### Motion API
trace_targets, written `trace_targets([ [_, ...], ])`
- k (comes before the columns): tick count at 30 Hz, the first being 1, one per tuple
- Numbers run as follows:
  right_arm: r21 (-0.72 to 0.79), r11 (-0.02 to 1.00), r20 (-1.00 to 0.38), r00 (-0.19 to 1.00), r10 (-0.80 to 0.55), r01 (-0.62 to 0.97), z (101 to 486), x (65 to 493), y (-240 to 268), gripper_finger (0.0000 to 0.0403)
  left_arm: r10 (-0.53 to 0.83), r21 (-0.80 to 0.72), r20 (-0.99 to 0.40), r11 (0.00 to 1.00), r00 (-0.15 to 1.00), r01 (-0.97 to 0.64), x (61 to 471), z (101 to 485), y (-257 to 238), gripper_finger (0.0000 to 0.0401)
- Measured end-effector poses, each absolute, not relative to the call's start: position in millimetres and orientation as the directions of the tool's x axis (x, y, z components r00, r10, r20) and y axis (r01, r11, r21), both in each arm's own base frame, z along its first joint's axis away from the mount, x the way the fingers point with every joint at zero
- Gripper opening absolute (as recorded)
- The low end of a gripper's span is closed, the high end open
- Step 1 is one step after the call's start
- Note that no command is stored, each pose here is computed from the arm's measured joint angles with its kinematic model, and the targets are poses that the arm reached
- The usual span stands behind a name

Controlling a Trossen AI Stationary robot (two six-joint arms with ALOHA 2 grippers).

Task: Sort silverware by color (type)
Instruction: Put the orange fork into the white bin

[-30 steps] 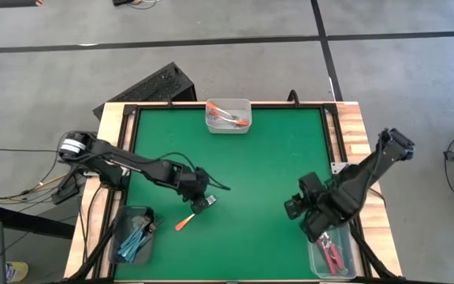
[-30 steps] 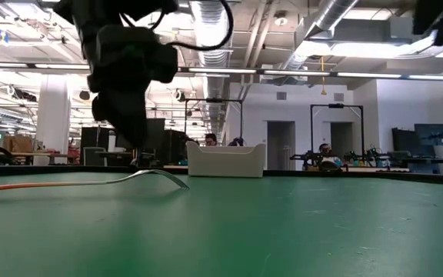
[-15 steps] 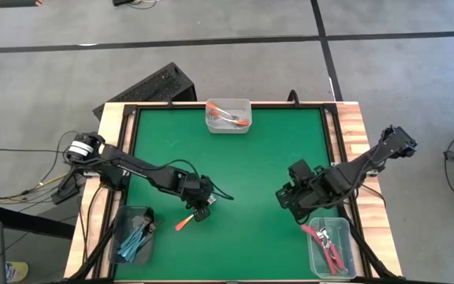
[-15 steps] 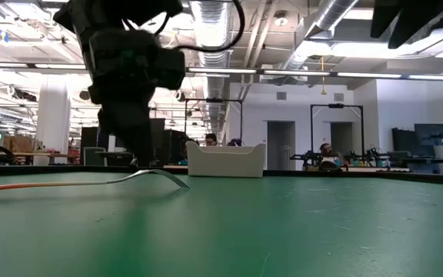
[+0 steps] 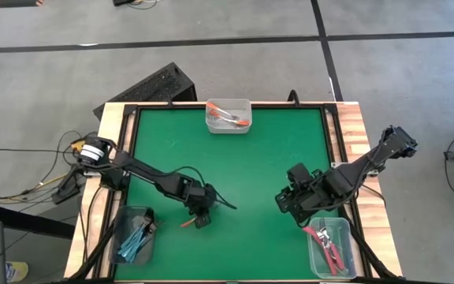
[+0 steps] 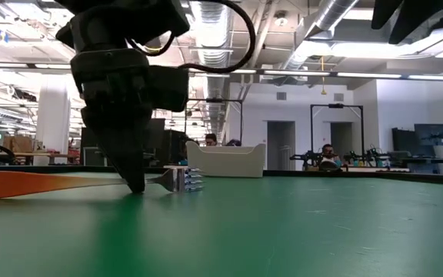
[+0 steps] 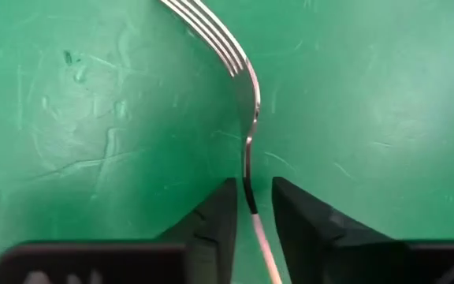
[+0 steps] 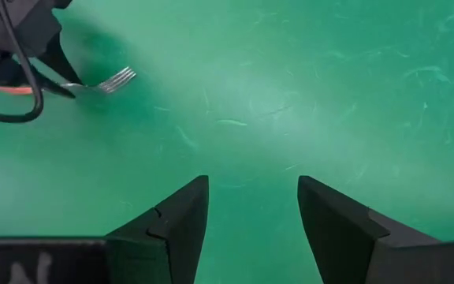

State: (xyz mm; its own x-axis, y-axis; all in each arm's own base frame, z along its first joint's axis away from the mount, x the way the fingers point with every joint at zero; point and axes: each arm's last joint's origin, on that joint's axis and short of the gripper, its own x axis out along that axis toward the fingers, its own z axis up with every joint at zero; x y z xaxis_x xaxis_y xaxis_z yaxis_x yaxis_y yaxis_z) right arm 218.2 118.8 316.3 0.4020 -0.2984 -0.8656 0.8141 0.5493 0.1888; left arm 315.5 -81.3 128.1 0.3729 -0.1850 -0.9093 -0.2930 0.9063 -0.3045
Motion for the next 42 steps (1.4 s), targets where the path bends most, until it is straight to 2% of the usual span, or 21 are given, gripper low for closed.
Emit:
trace_targets([
  [6, 0.204, 0.536, -0.863, 0.41, -0.297, 0.819, 316.6, 220.7, 116.9, 0.0213, -0.189, -0.301, -0.906, 0.916, 0.379, -0.264, 314.9, 132.8, -76.7, 0.0008],
  [10, 0.262, 0.541, -0.839, 0.466, -0.282, 0.799, 318.8, 231.5, 112.7, 0.0208, -0.166, -0.292, -0.892, 0.922, 0.42, -0.255, 314.5, 143.7, -68.2, 0.0002],
  [16, 0.37, 0.681, -0.744, 0.641, -0.19, 0.632, 330.2, 264.2, 99.4, 0.0208, -0.172, -0.335, -0.776, 0.928, 0.607, -0.165, 314.7, 192.2, -44.8, 0.0001],
  [20, 0.429, 0.72, -0.67, 0.727, -0.151, 0.545, 339.0, 281.3, 85.4, 0.0208, -0.16, -0.375, -0.628, 0.92, 0.761, -0.116, 310.1, 233.1, -27.9, 0.0001],
  [26, 0.432, 0.727, -0.622, 0.76, -0.189, 0.534, 344.3, 293.4, 59.3, 0.0208, -0.011, -0.385, -0.379, 0.911, 0.925, -0.146, 296.6, 286.6, -4.3, 0.0],
  [30, 0.447, 0.755, -0.516, 0.828, -0.22, 0.479, 354.9, 304.8, 42.9, 0.0208, 0.049, -0.399, -0.241, 0.905, 0.969, -0.145, 289.1, 309.7, 7.5, 0.0],
  [34, 0.454, 0.802, -0.359, 0.903, -0.235, 0.389, 371.1, 315.5, 26.9, 0.0208, 0.034, -0.416, -0.142, 0.905, 0.989, -0.091, 287.4, 321.8, 14.6, 0.0],
  [38, 0.462, 0.829, -0.259, 0.942, -0.213, 0.314, 381.6, 320.7, 11.8, 0.0207, 0.005, -0.444, -0.107, 0.895, 0.994, -0.052, 286.9, 325.8, 16.6, 0.0],
  [42, 0.482, 0.834, -0.235, 0.956, -0.174, 0.27, 384.3, 322.1, 1.6, 0.0201, -0.016, -0.447, -0.103, 0.894, 0.995, -0.032, 286.8, 326.1, 17.2, 0.0],
])
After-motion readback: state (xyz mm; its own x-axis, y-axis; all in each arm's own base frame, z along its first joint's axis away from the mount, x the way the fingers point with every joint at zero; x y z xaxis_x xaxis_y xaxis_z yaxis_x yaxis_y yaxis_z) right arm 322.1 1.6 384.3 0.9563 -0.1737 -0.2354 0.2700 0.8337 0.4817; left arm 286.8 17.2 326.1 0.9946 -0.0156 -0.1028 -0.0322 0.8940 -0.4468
